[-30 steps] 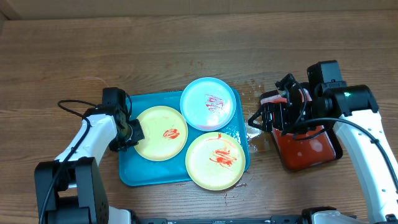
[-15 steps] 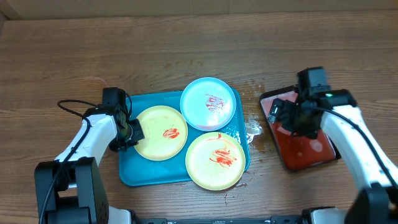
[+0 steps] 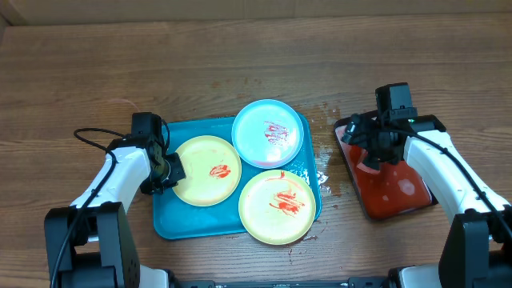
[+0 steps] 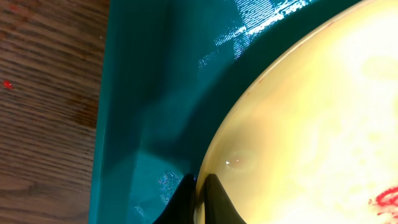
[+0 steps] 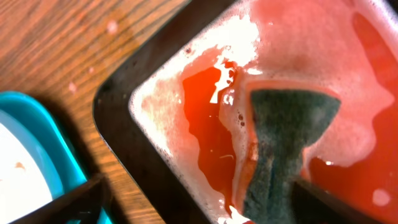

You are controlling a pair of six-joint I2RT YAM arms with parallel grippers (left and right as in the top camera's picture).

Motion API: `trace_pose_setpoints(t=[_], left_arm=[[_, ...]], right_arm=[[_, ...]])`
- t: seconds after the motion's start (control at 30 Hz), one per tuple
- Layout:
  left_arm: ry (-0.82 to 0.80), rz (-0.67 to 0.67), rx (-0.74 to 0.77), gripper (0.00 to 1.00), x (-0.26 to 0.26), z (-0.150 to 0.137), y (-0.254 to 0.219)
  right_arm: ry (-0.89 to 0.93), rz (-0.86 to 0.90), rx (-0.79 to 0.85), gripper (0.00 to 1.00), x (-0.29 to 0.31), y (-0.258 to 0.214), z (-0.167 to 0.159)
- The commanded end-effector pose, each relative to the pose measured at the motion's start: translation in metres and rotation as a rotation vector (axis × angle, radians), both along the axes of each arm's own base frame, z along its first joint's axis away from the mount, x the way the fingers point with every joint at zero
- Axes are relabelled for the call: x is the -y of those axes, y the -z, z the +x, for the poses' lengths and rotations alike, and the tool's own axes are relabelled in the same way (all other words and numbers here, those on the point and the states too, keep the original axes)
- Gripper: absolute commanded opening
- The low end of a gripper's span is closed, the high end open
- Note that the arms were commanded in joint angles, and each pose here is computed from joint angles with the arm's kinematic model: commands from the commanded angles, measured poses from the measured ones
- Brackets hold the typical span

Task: Clean dirty plates on tray and stack at the side
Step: 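Lower the right gripper into the basin and grasp the green sponge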

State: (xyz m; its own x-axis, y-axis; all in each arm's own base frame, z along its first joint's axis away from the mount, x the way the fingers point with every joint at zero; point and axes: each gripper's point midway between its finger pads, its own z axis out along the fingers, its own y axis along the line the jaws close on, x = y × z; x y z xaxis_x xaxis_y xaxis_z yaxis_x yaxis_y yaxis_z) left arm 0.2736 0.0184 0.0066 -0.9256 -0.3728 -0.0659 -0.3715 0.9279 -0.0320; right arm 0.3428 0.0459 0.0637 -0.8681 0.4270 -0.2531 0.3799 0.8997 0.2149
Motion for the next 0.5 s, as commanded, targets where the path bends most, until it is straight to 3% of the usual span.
trace_pose_setpoints(t=[0.0,0.13,0.3,0.47], left_arm=[[-0.013,0.041,-0.02,0.04,-0.008,-0.004,0.005],[-0.013,0.041,-0.017,0.04,-0.008,-0.003,0.005],[-0.013,0.041,-0.012,0.04,-0.008,-0.002,0.005],[-0.013,0.035,-0.012,0.04,-0.007,-0.002,0.005]], right_arm=[[0.104,-0.061,-0.01,0.77,0.017,0.0,-0.001],[0.262,-0.119,-0.081,0.77,0.038,0.006,-0.018],[0.273,-0.128,-0.131,0.76,0.043,0.022,-0.021],[0.269,-0.129,-0.17,0.68,0.041,0.047,-0.017]])
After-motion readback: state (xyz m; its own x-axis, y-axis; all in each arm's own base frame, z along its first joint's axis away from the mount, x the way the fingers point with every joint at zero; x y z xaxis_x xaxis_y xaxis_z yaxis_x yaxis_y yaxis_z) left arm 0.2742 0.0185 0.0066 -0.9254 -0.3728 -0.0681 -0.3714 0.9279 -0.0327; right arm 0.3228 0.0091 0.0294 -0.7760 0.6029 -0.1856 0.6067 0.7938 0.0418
